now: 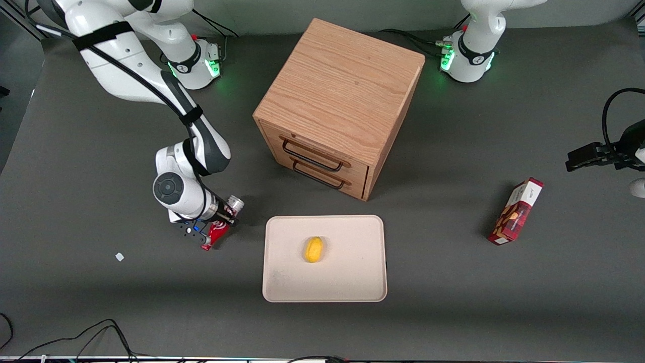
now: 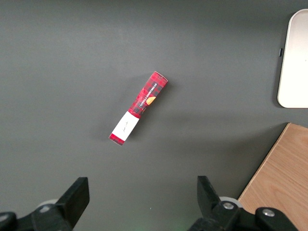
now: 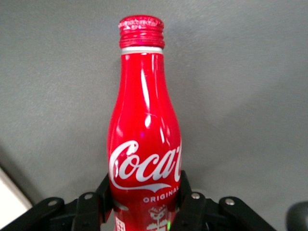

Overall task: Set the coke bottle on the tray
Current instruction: 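Lift the bottle upright off the table with the right gripper, then carry the bottle over the white tray beside the lemon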

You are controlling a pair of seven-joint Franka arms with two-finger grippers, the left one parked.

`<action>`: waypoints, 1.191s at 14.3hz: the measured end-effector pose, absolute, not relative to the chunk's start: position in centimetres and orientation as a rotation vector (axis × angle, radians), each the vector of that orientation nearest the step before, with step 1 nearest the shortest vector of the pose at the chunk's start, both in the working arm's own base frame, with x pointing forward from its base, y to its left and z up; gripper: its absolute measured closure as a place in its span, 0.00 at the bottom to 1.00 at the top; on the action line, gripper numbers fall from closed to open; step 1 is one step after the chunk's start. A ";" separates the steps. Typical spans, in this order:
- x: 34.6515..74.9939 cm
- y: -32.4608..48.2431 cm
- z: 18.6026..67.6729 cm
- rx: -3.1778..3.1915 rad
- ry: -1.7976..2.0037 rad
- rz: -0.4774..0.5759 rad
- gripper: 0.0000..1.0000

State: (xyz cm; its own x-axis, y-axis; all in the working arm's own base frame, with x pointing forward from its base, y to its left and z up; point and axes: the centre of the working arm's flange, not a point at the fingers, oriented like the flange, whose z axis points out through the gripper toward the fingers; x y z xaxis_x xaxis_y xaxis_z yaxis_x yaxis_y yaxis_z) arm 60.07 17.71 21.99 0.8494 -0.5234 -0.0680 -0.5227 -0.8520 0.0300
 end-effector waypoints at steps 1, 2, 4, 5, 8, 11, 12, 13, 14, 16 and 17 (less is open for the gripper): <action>60.0 17.6 24.2 3.003 -0.841 -0.132 0.46; 59.9 17.3 26.8 2.996 -0.825 -0.149 0.46; 59.7 16.3 32.7 2.985 -0.775 -0.192 0.46; 59.6 15.7 35.8 2.982 -0.749 -0.215 0.46; 60.0 14.1 44.1 3.004 -0.723 -0.237 0.46; 60.7 12.8 50.3 3.038 -0.658 -0.229 0.46; 60.8 12.6 51.7 3.045 -0.641 -0.223 0.46; 60.9 12.6 52.8 3.048 -0.634 -0.222 0.46; 61.2 12.6 53.6 3.049 -0.631 -0.224 0.46; 62.3 13.0 53.4 3.047 -0.621 -0.245 0.46; 63.1 13.5 52.3 3.045 -0.611 -0.265 0.46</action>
State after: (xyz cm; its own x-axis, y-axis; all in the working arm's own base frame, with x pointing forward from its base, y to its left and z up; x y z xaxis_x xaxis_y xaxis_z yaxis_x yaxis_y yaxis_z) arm 63.06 13.48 52.29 0.9087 -0.3853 -0.1610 -0.3810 -0.9228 0.0577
